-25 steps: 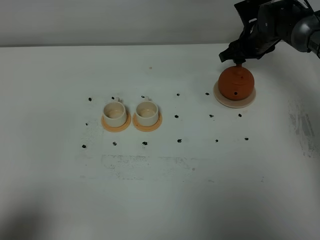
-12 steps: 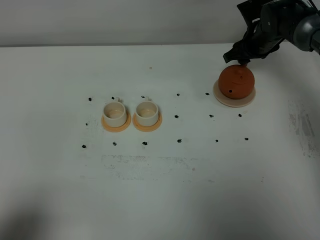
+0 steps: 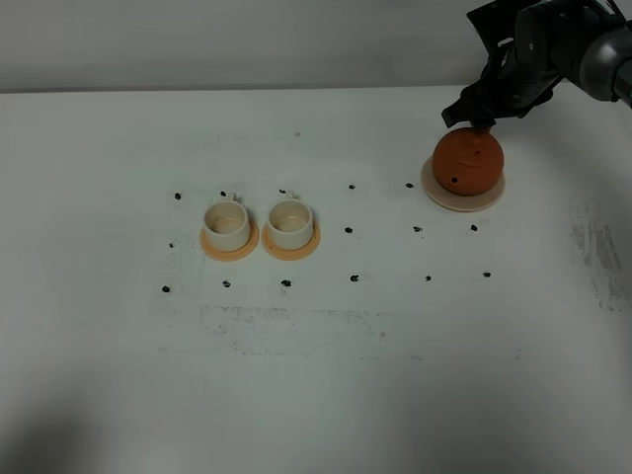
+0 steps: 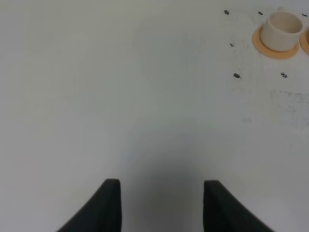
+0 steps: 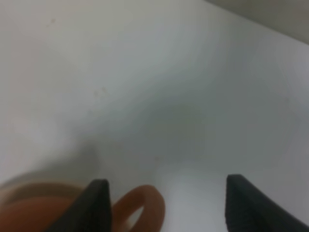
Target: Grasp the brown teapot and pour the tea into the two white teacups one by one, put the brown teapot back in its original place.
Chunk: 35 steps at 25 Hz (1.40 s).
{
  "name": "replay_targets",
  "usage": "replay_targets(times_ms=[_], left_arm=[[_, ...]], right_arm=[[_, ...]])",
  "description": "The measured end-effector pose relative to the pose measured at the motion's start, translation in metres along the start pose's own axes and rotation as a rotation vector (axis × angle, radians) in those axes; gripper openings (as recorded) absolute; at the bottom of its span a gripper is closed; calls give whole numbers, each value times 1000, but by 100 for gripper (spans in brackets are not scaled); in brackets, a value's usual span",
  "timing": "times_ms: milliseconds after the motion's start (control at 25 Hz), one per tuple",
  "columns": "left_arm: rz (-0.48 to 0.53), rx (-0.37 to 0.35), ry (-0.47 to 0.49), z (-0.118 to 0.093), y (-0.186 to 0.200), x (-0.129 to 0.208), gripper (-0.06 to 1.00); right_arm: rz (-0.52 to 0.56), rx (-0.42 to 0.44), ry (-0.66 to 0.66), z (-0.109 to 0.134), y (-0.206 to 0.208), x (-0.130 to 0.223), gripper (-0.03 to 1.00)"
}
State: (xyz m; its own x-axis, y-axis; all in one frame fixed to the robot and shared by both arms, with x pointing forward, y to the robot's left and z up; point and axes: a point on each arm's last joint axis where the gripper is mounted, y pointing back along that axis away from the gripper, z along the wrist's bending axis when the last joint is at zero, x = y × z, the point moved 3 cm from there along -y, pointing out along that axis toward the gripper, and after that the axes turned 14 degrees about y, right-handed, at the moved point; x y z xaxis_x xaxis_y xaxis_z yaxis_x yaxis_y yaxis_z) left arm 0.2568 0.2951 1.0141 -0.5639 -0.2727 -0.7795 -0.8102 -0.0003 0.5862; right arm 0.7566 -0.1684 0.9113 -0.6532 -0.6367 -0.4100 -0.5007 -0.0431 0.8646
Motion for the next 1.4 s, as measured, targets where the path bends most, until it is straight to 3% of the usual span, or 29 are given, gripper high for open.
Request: replay_targets(times_ms=[960,1400], left_arm=[[0,0,0,0,0,0,43],[0,0,0,0,0,0,43]], right_arm=[[-6,3,30,1,0,-1,53],[-92,20,20,-1,1,-12,53]])
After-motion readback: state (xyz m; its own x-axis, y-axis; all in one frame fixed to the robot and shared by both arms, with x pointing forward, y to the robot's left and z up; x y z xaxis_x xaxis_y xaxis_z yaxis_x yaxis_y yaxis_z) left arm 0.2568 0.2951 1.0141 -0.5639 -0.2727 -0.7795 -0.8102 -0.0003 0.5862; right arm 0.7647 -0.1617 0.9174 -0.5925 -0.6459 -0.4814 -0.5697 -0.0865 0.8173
